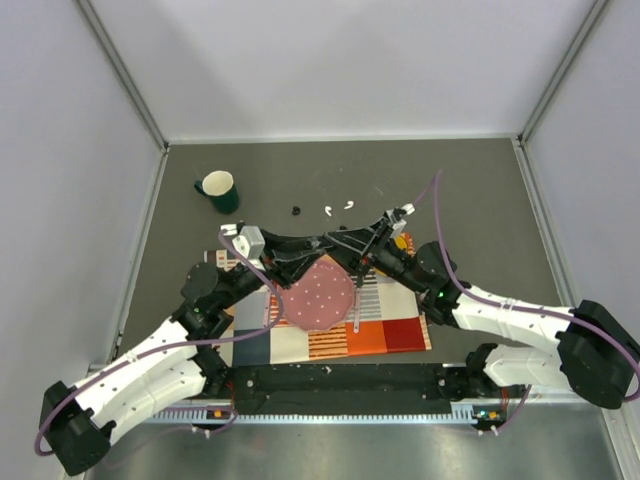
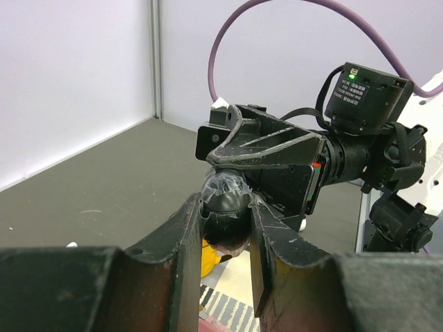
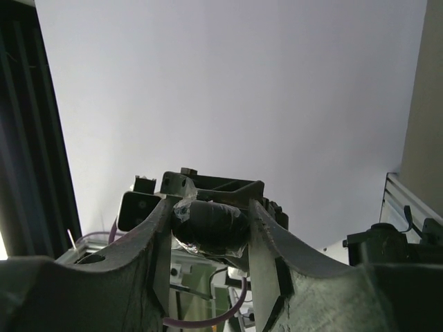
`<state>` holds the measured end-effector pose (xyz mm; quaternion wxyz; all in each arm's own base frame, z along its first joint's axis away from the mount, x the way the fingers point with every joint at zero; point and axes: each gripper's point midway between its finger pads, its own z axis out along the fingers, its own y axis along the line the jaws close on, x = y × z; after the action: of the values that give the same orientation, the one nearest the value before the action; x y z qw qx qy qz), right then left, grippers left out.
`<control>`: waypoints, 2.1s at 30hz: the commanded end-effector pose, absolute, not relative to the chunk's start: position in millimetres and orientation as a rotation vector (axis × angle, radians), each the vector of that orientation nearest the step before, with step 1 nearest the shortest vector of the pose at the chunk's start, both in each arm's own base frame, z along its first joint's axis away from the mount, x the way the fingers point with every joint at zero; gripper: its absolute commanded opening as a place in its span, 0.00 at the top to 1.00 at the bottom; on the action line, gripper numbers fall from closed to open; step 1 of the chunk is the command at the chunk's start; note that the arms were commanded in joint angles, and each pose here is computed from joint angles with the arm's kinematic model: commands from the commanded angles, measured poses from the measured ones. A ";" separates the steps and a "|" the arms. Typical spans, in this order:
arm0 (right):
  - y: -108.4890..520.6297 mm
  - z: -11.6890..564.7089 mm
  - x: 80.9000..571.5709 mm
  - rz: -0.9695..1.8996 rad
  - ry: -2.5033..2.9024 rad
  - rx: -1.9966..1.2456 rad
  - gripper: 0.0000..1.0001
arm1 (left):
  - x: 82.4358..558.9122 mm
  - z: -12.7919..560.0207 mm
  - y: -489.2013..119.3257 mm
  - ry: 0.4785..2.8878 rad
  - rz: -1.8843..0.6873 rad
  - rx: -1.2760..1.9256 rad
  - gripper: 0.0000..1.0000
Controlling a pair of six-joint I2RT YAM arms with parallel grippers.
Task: Insert the wireless bluetooth earbuds into the charging case
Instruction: Pick up the charging case at the center of the board.
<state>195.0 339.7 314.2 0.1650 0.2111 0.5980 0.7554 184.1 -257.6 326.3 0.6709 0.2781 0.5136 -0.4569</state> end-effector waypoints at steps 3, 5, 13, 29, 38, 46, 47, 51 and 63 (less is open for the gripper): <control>342.2 349.2 186.1 2.193 1.600 0.445 0.94 | 181.0 328.1 -261.9 1.207 -1.054 0.656 0.76; 343.1 349.5 186.1 2.179 1.605 0.429 0.97 | 181.9 328.8 -261.3 1.219 -1.049 0.654 0.73; 345.0 349.1 186.5 2.160 1.613 0.409 1.00 | 186.2 326.4 -258.7 1.255 -1.033 0.631 0.42; 347.2 345.6 188.6 2.156 1.623 0.416 1.00 | 176.3 338.6 -254.7 1.103 -1.090 0.582 0.38; 348.3 346.8 187.2 2.176 1.616 0.411 1.00 | 180.8 333.1 -259.7 1.117 -1.086 0.595 0.52; 348.3 352.3 185.6 2.219 1.580 0.403 1.00 | 182.8 326.7 -263.7 1.145 -1.090 0.611 0.47; 348.4 351.9 186.4 2.219 1.580 0.405 1.00 | 183.1 326.4 -263.7 1.146 -1.087 0.610 0.46; 348.7 350.9 186.7 2.221 1.582 0.409 1.00 | 184.8 326.5 -263.0 1.145 -1.080 0.603 0.56; 345.1 357.9 185.4 2.228 1.539 0.391 1.00 | 186.7 320.8 -266.7 1.166 -1.088 0.608 0.53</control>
<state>193.7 350.4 313.5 0.1812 0.1703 0.6053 0.7562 189.9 -265.1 313.4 0.6543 0.2674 0.5281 -0.4706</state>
